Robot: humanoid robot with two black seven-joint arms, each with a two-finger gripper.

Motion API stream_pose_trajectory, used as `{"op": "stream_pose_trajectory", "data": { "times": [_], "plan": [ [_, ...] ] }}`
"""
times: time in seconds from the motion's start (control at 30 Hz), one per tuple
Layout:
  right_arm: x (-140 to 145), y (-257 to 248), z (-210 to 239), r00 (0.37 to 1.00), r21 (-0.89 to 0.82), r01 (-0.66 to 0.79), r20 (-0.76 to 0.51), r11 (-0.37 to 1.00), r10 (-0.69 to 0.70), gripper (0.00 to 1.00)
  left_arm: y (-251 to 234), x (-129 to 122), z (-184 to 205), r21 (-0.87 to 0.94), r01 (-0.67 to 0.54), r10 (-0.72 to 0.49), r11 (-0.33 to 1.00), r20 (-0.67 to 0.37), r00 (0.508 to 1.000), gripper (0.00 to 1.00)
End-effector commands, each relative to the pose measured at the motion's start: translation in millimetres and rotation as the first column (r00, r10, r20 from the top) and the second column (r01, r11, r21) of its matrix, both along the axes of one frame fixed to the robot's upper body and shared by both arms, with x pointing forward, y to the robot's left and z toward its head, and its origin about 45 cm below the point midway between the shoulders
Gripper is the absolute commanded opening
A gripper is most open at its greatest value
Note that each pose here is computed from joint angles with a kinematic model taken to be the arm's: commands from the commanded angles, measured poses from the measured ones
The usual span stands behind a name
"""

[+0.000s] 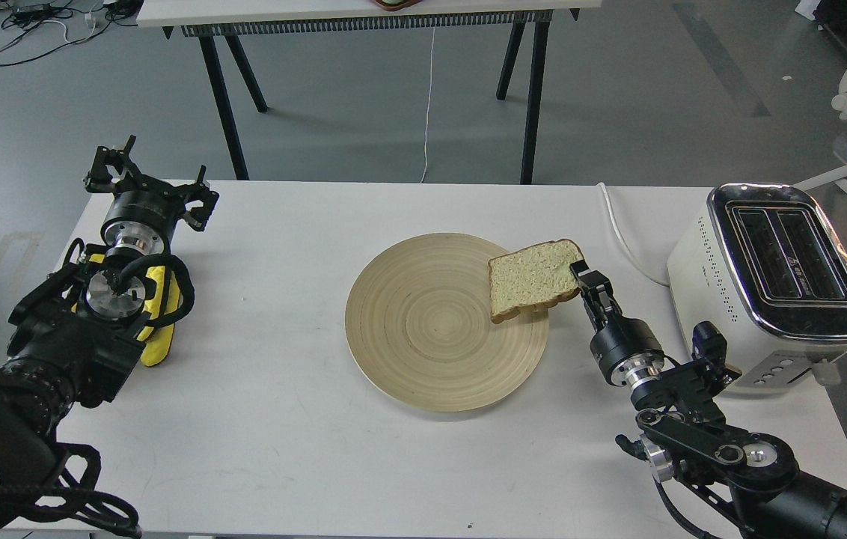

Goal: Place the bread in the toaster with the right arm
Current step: 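Lift the bread slice up and over above the toaster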

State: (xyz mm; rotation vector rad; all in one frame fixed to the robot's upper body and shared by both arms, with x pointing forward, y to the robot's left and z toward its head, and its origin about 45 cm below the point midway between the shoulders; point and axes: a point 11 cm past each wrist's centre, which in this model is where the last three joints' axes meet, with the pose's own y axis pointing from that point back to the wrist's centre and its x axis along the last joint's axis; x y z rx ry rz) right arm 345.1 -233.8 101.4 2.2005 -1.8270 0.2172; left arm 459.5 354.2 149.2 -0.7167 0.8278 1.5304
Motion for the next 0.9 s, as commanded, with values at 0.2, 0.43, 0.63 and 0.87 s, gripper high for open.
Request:
{"op": "stream_pose_trajectory", "data": {
  "times": [0.2, 0.43, 0.63, 0.87],
  "plan": [
    [33.8, -108.1, 174.0, 0.930, -0.044, 0.086, 0.361, 0.995, -0.064, 0.00, -0.7, 0.0, -0.3, -0.001, 0.001, -0.001, 1.000, 0.000, 1.000, 1.00],
    [9.0, -209.3, 241.6, 0.904, -0.359, 0.220, 0.424, 0.907, -0.051, 0.00, 0.1, 0.0, 0.0, 0.000, 0.000, 0.000, 1.000, 0.000, 1.000, 1.00],
    [-18.8, -259.7, 224.2, 0.953, -0.613, 0.206, 0.304, 0.763, -0.012, 0.00, 0.1, 0.0, 0.0, 0.000, 0.000, 0.000, 1.000, 0.000, 1.000, 1.00],
    [-36.9, -269.4, 181.9, 0.985, -0.672, 0.124, 0.169, 0.730, -0.012, 0.00, 0.2, 0.0, 0.1, -0.001, -0.001, 0.001, 1.000, 0.000, 1.000, 1.00]
  ]
}}
